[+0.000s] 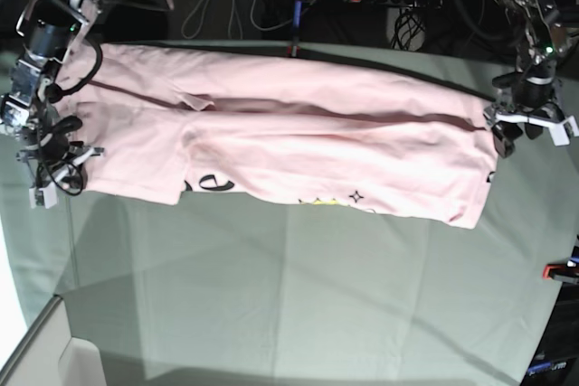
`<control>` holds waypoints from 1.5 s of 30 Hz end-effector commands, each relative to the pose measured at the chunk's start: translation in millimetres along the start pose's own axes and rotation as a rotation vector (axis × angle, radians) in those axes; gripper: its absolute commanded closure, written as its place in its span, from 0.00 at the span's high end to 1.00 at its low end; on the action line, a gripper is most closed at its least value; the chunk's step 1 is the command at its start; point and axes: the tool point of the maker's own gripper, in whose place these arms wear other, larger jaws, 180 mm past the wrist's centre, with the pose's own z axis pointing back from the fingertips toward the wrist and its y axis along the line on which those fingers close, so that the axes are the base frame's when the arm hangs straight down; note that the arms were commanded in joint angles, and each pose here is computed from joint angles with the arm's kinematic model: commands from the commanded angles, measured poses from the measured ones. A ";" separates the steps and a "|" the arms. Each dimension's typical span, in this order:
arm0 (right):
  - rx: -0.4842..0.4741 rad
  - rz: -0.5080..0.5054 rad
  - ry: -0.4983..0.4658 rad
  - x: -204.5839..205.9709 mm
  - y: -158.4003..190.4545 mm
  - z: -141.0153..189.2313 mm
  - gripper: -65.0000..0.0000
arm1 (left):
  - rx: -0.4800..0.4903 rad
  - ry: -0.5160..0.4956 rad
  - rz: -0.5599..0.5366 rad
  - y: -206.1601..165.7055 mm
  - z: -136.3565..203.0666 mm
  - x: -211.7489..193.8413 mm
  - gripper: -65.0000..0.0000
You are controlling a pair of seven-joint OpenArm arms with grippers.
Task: Layout the t-shirt on the table in an organized manner, then fold the t-shirt properly
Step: 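Move the right gripper down and grasp the shirt's folded end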
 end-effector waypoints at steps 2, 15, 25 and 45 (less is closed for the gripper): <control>-0.024 0.021 -0.110 37.2 -9.7 6.5 0.00 | -0.009 -0.051 -0.010 -0.4 0.0 18.0 0.67; -0.050 0.113 -0.154 27.6 16.2 46.7 0.00 | -0.007 -0.046 -0.011 0.6 1.0 16.2 0.67; -0.046 0.102 -0.135 23.3 13.0 40.8 0.00 | -0.006 -0.045 -0.011 1.0 1.3 15.6 0.67; -0.091 -0.058 -0.128 -22.2 -10.7 71.9 0.00 | -0.008 -0.038 -0.016 1.3 2.5 12.8 0.67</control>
